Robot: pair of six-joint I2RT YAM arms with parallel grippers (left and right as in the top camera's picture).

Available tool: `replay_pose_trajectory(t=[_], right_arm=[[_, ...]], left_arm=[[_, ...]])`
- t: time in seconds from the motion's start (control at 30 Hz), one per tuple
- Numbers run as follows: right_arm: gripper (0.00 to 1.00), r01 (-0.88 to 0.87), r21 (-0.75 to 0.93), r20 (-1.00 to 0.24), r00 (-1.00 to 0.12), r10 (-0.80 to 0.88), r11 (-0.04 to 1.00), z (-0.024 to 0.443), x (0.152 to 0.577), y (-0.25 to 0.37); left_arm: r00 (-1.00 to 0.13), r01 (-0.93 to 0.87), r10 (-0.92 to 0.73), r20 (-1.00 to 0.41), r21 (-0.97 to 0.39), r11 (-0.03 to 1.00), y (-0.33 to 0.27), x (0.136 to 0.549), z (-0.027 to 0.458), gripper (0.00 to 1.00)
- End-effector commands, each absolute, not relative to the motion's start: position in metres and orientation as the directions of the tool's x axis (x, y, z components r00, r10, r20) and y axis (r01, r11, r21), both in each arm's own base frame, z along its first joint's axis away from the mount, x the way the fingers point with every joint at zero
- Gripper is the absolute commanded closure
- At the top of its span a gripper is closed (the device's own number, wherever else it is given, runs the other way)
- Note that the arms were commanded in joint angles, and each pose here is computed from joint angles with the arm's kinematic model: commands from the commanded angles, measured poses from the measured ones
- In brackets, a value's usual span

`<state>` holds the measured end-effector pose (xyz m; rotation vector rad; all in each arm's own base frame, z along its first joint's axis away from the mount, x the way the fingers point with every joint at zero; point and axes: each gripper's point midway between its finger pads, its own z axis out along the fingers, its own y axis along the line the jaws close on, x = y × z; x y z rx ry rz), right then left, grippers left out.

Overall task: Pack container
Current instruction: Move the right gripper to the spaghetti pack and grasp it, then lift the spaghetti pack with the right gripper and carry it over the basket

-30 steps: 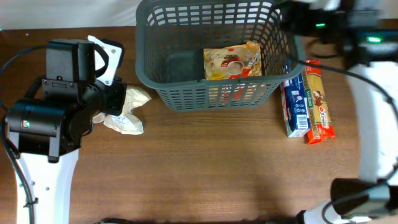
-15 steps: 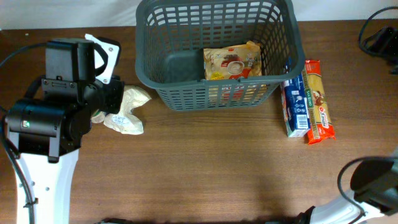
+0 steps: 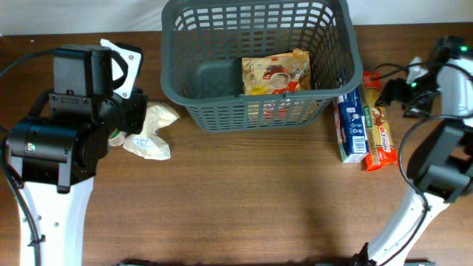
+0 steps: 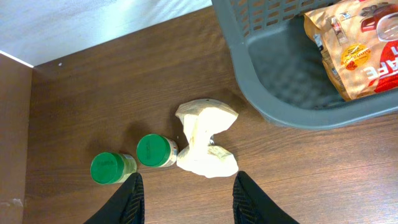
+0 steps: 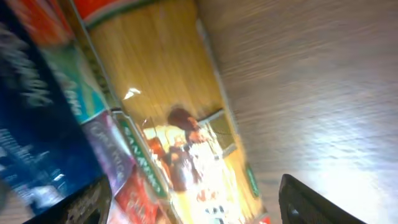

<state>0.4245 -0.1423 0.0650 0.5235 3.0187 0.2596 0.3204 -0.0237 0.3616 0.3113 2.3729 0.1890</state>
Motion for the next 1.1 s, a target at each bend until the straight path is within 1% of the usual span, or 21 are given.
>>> replay_pose_trajectory(t=[0.0,0.13,0.23,0.43,0.47,0.5,0.57,0.63,0.8,0.87,0.97,1.07], right_arm=[[0.22,0.258,0.12,-0.006,-0.965,0.261,0.959,0.048,0.427,-0.13],[0.22,0.229,0.086,0.027,-0.974,0.227,0.97,0.029,0.429,-0.121],[0.21,0.221,0.026,0.052,-0.974,0.219,0.975,0.019,0.427,-0.124],[0.22,0.243,0.017,0.084,-0.967,0.241,0.97,0.001,0.42,-0.123],[0.26,0.245,0.017,0.089,-0.966,0.242,0.969,-0.001,0.419,-0.122],[0.35,0.244,0.018,0.093,-0.966,0.242,0.97,-0.003,0.418,-0.122],[0.77,0.244,0.018,0.1,-0.965,0.241,0.97,-0.006,0.415,-0.121],[0.96,0.258,0.016,0.1,-0.962,0.255,0.966,-0.006,0.415,-0.122],[0.96,0.35,0.029,0.092,-0.934,0.346,0.936,-0.001,0.414,-0.13],[0.96,0.363,0.047,0.079,-0.93,0.358,0.931,0.004,0.415,-0.133],[0.96,0.388,0.101,0.017,-0.921,0.388,0.916,0.028,0.424,-0.141],[0.96,0.414,0.201,-0.095,-0.894,0.438,0.888,0.072,0.443,-0.149]], left_arm=[[-0.71,0.175,0.278,-0.647,0.22,0.96,-0.024,0.322,0.361,0.69],[-0.71,0.188,0.279,-0.647,0.207,0.96,-0.027,0.321,0.36,0.69],[-0.709,0.198,0.279,-0.647,0.197,0.96,-0.029,0.32,0.359,0.68],[-0.716,0.214,0.28,-0.64,0.181,0.96,-0.032,0.318,0.357,0.69],[-0.717,0.215,0.281,-0.638,0.181,0.96,-0.032,0.317,0.357,0.69],[-0.718,0.215,0.281,-0.637,0.181,0.96,-0.032,0.317,0.356,0.69],[-0.72,0.215,0.281,-0.635,0.181,0.96,-0.032,0.316,0.356,0.68],[-0.72,0.216,0.281,-0.634,0.18,0.96,-0.032,0.316,0.356,0.69],[-0.72,0.216,0.281,-0.634,0.181,0.96,-0.032,0.316,0.356,0.69],[-0.72,0.216,0.281,-0.634,0.181,0.96,-0.032,0.316,0.356,0.68],[-0.72,0.216,0.281,-0.634,0.181,0.96,-0.032,0.316,0.356,0.69],[-0.72,0.216,0.281,-0.634,0.181,0.96,-0.032,0.316,0.356,0.69]])
